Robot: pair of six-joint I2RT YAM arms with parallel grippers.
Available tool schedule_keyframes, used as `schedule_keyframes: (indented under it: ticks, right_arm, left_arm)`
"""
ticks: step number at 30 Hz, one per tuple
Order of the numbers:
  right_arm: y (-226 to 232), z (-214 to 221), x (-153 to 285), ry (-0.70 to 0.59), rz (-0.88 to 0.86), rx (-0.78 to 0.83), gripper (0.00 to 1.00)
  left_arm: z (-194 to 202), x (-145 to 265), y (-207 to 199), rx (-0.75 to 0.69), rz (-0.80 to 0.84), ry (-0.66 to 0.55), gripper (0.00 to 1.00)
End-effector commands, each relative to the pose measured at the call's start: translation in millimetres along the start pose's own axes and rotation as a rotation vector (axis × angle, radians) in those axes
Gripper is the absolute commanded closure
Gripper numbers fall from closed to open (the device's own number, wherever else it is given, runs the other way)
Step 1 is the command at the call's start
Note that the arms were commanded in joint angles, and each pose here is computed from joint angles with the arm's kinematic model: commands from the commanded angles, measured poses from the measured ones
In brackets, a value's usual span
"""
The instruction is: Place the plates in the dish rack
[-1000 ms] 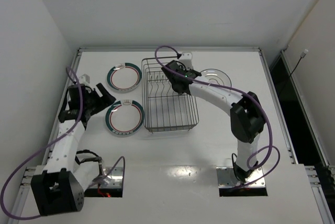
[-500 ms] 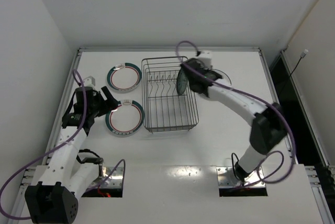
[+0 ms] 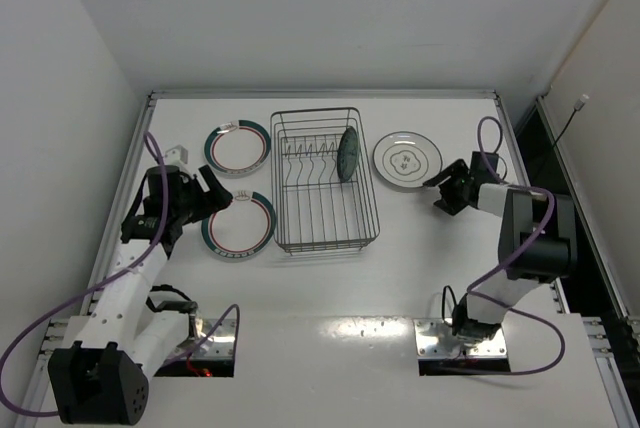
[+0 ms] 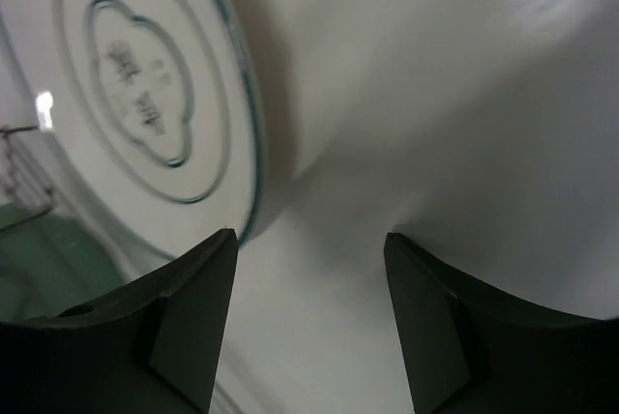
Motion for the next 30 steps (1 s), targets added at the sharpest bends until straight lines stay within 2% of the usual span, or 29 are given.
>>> schedule_keyframes:
  ticks: [1,3,6,9,10,11,12,13,14,15,18,19,21,22,23,24,26,30]
  right_arm:
    - [26,-6,-8,0.083,-0.237,-0.089,0.4]
    - [26,-5,-18,0.119,-0.237,-0.113,0.4]
    - [36,-10,-29,0.105,-0.257,-0.127,0.4]
    - [40,-16,-37,0.121,-0.229,-0.137,0.48]
    - [46,-20,-36,0.116,-0.238,-0.134,0.54]
    - [42,-17,-39,0.131,-0.213,-0.143,0.68]
    - [44,-19,-38,0.129,-0.215,-0.131,0.75]
    - [43,-17,-37,0.151,-0.2,-0.119,0.91]
    - [44,-19,-35,0.152,-0.197,-0.092,0.97]
    - [43,-19,-32,0.145,-0.184,-0.081,1.0]
    - [44,-22,-15,0.094,-0.157,-0.028,1.0]
    - [45,-28,-7,0.034,-0.133,-0.012,1.0]
    - [68,-29,36,-0.07,-0.158,0.059,1.0]
    - [81,-37,75,-0.22,-0.181,0.087,1.0]
    - [96,-27,95,-0.275,-0.218,0.123,1.0]
    - [102,-30,115,-0.411,-0.206,0.12,1.0]
    - [127,-19,169,-0.586,-0.287,0.159,1.0]
    - [165,3,223,-0.72,-0.319,0.256,1.0]
  left_arm:
    - [0,-3,-3,-0.024,0.032,-0.009,0.29]
    - [-2,-4,-4,-0.025,0.034,-0.018,0.29]
    - [-1,-5,-4,-0.024,0.04,-0.005,0.29]
    - [1,-7,-4,-0.022,0.036,0.005,0.29]
    - [1,-7,-4,-0.022,0.036,0.005,0.29]
    - [1,-7,-4,-0.022,0.036,0.005,0.29]
    - [1,-7,-4,-0.022,0.036,0.005,0.29]
    - [1,-7,-4,-0.022,0.036,0.005,0.29]
    - [1,-7,-4,-0.022,0.036,0.005,0.29]
    - [1,-7,-4,-0.022,0.036,0.005,0.29]
    - [1,-7,-4,-0.022,0.036,0.005,0.29]
    - [1,-7,-4,-0.022,0.036,0.005,0.29]
    - [1,-7,-4,-0.022,0.036,0.005,0.29]
    - [1,-7,-4,-0.022,0.036,0.005,0.29]
    - [0,-6,-4,-0.024,0.039,-0.003,0.29]
    - [0,-6,-4,-0.024,0.039,-0.003,0.29]
    - [0,-6,-4,-0.024,0.039,-0.003,0.29]
    - [-1,-4,-5,-0.025,0.042,-0.012,0.29]
Point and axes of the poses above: each gripper's point midway between its finger pads, its own x axis back along the fingers, its own y axis along the line the jaws close on, z = x × y, the point moved 8 cm from there along x, back along the fingers, and after that the axes turned 8 degrees about -x, right-handed, at the moved point
